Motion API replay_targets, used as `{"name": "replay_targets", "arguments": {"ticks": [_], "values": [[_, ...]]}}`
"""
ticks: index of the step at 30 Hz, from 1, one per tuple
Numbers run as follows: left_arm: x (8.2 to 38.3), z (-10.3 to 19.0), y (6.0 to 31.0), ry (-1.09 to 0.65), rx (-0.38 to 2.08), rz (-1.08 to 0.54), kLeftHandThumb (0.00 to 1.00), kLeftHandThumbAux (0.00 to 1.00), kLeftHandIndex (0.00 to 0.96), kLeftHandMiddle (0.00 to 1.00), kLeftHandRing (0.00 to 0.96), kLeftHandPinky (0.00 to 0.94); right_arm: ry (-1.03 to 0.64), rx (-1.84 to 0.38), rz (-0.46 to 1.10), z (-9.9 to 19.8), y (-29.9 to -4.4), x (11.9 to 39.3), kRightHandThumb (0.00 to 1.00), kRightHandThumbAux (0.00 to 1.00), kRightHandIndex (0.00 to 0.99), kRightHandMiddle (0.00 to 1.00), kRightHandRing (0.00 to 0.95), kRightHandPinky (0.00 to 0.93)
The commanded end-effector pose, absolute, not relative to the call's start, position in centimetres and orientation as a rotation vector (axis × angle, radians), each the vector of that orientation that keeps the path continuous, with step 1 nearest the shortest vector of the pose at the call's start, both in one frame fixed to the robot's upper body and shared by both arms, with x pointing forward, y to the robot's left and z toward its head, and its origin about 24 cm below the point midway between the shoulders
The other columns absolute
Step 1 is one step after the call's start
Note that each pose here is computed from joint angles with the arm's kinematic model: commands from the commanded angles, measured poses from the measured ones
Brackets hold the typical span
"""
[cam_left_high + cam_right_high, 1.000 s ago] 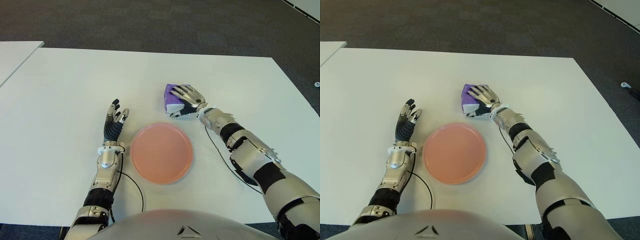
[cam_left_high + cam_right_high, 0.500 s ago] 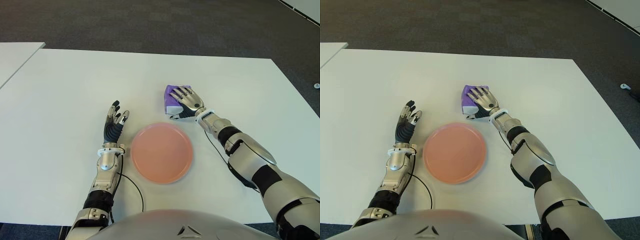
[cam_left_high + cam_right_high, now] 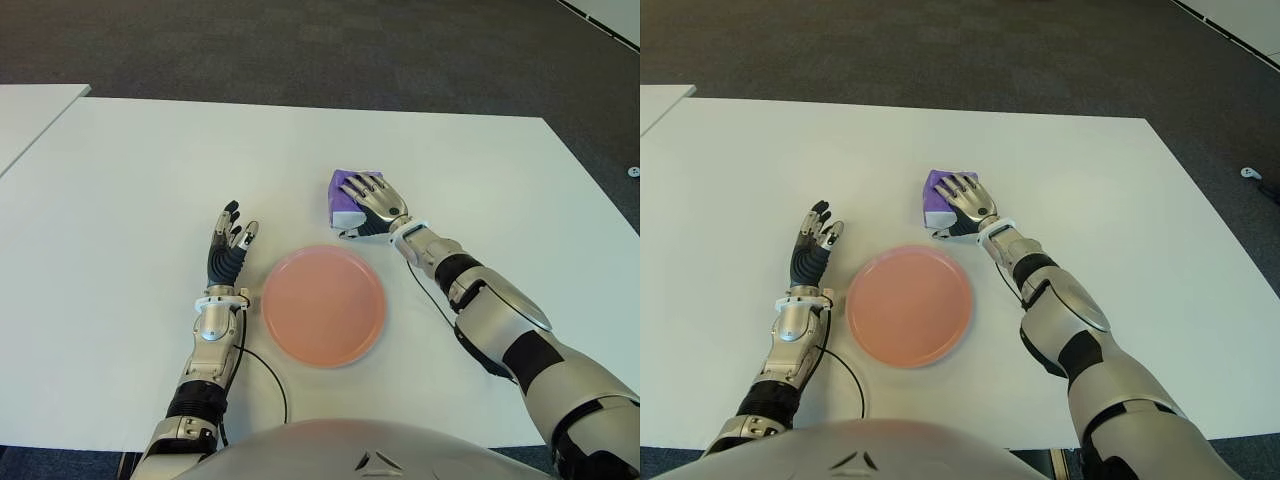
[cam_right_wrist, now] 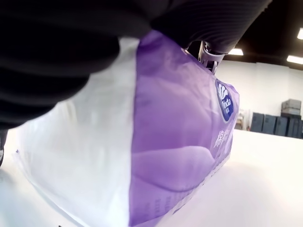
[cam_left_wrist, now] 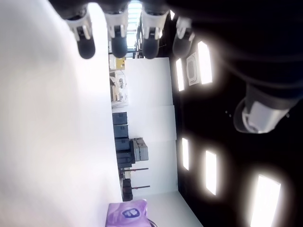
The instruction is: Put the tissue paper into the plate.
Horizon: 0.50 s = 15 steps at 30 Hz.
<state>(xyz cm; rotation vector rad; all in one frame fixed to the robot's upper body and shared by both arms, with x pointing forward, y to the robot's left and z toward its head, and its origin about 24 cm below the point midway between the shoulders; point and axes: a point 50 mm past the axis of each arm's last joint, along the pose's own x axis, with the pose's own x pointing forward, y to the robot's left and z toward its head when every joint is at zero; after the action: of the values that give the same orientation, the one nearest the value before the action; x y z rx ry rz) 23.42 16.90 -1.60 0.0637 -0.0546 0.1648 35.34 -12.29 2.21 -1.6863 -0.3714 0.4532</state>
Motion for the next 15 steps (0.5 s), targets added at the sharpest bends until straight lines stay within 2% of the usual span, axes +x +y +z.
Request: {"name": "replay_targets", "arguments": {"ticks": [1, 5, 9, 13, 14, 15], "values": [[21.83, -3.96, 17.1, 0.075, 0.078, 0.17, 0.0, 0.439, 0.0, 0.0, 0.0, 0.0, -0.108, -1.683, 0.705, -3.53, -13.58, 31.44, 0.528, 0.356, 0.0, 0.066, 0.045, 0.014], [21.87, -3.93, 17.08, 0.072, 0.077, 0.17, 0.0, 0.438, 0.0, 0.0, 0.0, 0.0, -0.097, -1.675, 0.701, -3.46, -13.62, 31.54, 0.544, 0.362, 0.0, 0.071, 0.056, 0.032], [21.88, -3.9, 17.07, 0.065, 0.075, 0.171, 0.0, 0.44, 0.0, 0.0, 0.0, 0.0, -0.073, -1.651, 0.689, -3.27, -13.6, 31.76, 0.582, 0.382, 0.0, 0.089, 0.084, 0.113], [21.89, -3.91, 17.05, 0.063, 0.076, 0.174, 0.0, 0.442, 0.0, 0.0, 0.0, 0.0, -0.057, -1.625, 0.663, -3.14, -13.6, 31.92, 0.642, 0.408, 0.098, 0.189, 0.191, 0.239], [21.88, -3.91, 17.04, 0.064, 0.075, 0.175, 0.0, 0.443, 0.0, 0.0, 0.0, 0.0, -0.056, -1.62, 0.653, -3.12, -13.61, 31.94, 0.683, 0.413, 0.18, 0.276, 0.277, 0.304], [21.89, -3.92, 17.04, 0.065, 0.075, 0.176, 0.0, 0.443, 0.0, 0.0, 0.0, 0.0, -0.052, -1.61, 0.64, -3.17, -13.63, 31.9, 0.698, 0.414, 0.209, 0.307, 0.308, 0.328]]}}
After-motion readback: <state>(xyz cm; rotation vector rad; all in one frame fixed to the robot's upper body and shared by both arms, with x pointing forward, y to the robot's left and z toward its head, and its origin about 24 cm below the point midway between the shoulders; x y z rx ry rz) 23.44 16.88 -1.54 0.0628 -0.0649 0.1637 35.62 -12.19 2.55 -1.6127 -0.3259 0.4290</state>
